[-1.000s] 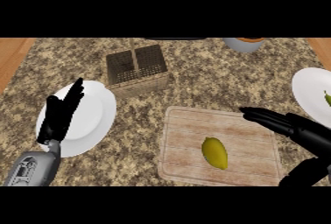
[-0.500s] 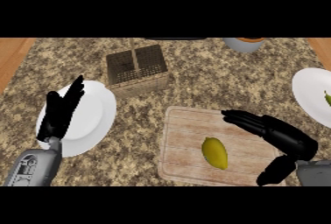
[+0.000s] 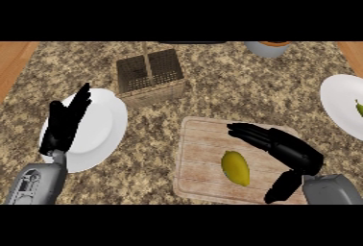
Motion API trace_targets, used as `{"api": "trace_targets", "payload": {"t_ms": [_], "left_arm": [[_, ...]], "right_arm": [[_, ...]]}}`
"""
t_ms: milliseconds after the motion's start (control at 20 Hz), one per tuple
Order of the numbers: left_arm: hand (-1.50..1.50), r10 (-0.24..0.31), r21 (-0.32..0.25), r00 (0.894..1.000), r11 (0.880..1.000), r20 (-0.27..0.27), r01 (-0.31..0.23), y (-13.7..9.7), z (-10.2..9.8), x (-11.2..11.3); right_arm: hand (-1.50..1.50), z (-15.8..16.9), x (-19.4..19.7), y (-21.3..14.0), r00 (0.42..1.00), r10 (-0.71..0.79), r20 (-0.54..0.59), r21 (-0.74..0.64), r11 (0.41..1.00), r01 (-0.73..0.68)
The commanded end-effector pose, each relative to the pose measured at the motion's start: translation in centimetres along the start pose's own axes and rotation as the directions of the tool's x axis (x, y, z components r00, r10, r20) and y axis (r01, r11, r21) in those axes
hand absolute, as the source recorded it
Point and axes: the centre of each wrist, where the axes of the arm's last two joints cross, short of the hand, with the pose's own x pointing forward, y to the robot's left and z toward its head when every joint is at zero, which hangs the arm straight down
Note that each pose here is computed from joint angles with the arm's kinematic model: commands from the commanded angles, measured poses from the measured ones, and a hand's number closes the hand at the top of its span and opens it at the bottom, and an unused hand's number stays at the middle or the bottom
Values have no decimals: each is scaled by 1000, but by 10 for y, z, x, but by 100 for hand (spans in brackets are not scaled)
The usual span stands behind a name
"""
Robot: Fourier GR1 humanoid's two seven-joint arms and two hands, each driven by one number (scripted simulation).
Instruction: Pick the lemon from the cutting board and place it in the basket
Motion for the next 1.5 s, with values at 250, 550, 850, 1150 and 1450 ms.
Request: {"api": "trace_targets", "payload": {"t_ms": [250,550,850,1150,1450], "left_arm": [[0,13,11,1000,1000,12,-13,15,-2,0],[0,4,-11,1000,1000,5,-4,-10,5,4],[0,9,12,1000,1000,-2,-9,12,-3,4],[0,23,-19,1000,1000,0,-23,3,7,-4],[0,-4,2,1000,1000,-14,4,4,-7,5]], "right_arm": [[-150,3,14,23,1000,2,-28,51,999,-1],[-150,-43,-10,27,999,-9,-44,74,997,12],[-150,-16,-17,36,999,-10,-41,59,998,12],[150,-40,-13,46,999,30,-31,103,994,-27],[150,-41,-14,43,983,177,40,20,984,-178]]}}
